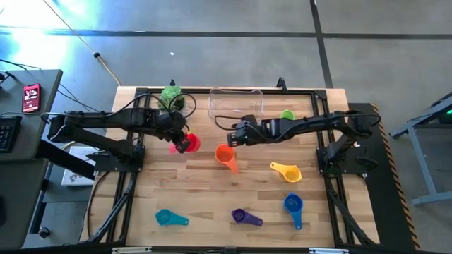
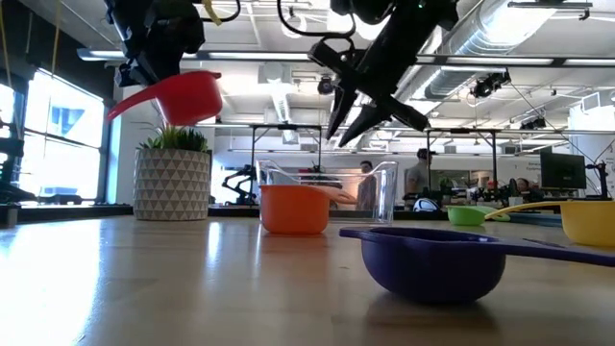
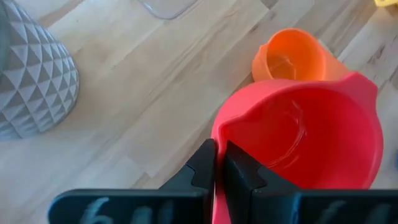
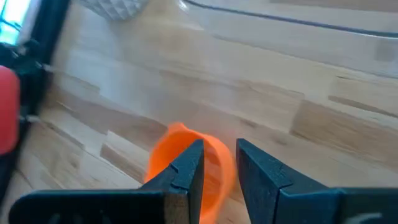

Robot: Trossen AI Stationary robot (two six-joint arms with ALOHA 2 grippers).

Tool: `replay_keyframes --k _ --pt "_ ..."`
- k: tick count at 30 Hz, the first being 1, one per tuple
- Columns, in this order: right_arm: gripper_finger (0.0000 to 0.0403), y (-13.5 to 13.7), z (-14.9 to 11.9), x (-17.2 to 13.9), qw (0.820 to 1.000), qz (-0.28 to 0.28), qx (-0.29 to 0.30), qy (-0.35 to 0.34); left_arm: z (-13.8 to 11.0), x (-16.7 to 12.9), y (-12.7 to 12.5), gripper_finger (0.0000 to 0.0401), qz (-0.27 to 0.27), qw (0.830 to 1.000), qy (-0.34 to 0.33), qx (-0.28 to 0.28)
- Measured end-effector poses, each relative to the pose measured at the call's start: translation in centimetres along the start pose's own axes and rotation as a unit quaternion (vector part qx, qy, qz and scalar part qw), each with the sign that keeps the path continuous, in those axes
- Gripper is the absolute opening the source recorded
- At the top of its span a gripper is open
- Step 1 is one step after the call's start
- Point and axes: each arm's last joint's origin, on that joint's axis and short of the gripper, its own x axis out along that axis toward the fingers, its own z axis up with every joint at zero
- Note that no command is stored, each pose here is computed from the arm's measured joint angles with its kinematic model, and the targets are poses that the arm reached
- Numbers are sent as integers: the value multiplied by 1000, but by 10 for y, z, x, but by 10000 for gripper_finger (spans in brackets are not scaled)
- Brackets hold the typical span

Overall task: Nest measuring cups in basket
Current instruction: Stack the red measuring cup on top of the orange measuring cup

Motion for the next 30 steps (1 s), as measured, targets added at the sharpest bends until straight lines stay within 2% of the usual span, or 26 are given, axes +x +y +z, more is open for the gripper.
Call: replay_keyframes --k 6,12,18,26,30 --pt "85 -6 -13 2 998 -24 -20 56 -3 -1 -4 10 -5 1000 2 -29" --pt "85 -2 -37 10 995 -37 -44 77 -3 -1 -4 10 -5 999 1 -40" --pt "85 -1 -63 27 993 -64 -43 87 -3 -1 -5 10 -7 999 -1 -40" --pt "85 -3 -82 44 992 -85 -36 91 -2 -1 -5 10 -8 1000 -6 -26" --pt "85 -2 -88 51 991 -78 -34 102 -1 -1 -6 10 -11 1000 -10 -21"
